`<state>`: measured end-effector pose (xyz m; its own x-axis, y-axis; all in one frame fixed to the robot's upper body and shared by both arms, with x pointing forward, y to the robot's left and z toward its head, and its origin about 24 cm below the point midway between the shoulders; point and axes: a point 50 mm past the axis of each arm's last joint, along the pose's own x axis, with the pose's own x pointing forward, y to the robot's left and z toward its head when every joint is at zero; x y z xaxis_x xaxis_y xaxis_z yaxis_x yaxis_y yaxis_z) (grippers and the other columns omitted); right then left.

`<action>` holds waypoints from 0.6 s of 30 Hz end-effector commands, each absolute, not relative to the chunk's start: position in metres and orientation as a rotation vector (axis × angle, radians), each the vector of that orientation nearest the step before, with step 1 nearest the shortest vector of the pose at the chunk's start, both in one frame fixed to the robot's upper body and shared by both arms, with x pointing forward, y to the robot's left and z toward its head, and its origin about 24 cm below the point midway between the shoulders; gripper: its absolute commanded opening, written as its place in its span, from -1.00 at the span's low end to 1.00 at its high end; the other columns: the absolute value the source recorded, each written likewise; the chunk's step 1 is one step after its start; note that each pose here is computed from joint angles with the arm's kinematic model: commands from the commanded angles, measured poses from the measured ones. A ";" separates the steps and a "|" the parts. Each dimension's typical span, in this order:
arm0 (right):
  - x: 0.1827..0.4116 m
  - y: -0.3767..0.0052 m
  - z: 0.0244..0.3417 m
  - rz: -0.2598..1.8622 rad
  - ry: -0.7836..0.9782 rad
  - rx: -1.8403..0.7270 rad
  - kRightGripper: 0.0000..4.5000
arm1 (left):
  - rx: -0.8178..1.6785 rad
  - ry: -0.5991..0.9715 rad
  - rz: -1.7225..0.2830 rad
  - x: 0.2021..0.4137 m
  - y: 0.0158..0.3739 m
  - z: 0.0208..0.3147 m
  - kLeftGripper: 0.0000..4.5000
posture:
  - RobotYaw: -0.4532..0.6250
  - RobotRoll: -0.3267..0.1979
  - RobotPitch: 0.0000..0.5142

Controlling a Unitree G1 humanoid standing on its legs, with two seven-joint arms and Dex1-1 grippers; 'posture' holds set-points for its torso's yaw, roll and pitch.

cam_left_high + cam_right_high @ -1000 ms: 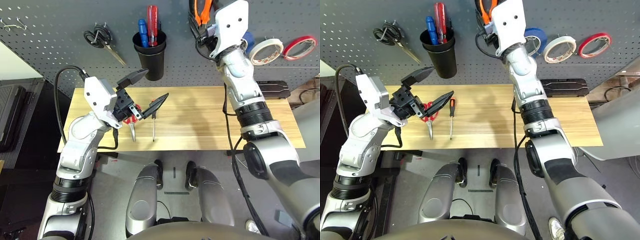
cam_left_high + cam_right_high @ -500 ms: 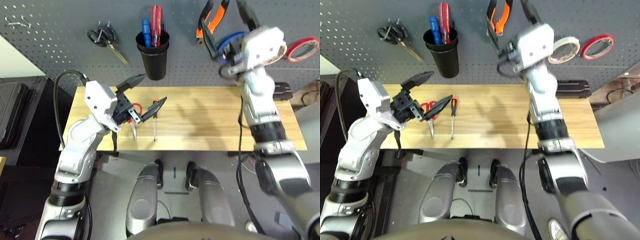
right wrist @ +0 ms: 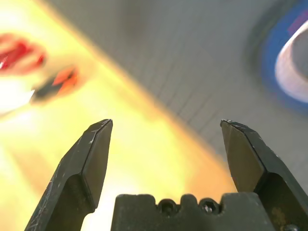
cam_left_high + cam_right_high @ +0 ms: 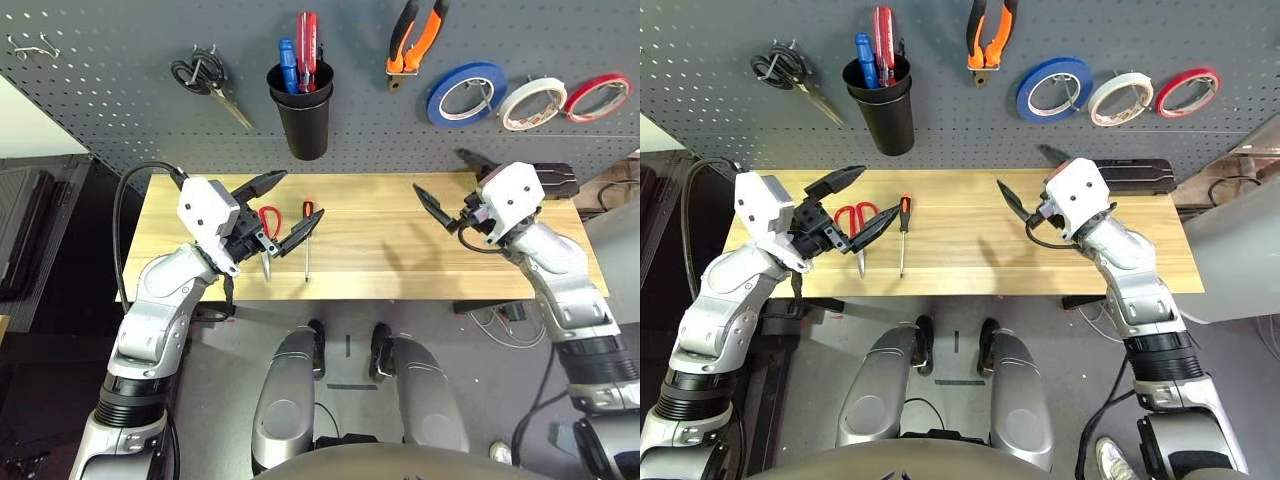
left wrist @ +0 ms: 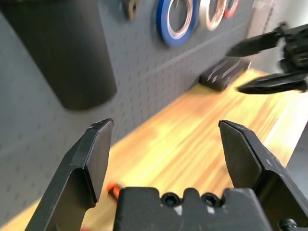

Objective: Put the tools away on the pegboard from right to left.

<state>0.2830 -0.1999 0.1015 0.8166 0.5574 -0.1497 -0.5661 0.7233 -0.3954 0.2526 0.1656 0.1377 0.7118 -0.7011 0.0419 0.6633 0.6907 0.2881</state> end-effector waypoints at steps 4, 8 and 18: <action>0.264 -0.204 0.070 0.772 0.260 -0.415 0.98 | 0.359 0.058 -0.664 0.256 0.164 0.102 1.00 | 0.12 0.25 0.16; 0.257 -0.204 0.062 0.815 0.315 -0.398 0.98 | 0.374 0.176 -0.588 0.262 0.163 0.088 1.00 | 0.11 0.25 0.21; 0.255 -0.194 0.053 0.850 0.353 -0.417 0.98 | 0.386 0.422 -0.418 0.294 0.146 0.063 1.00 | 0.07 0.25 0.28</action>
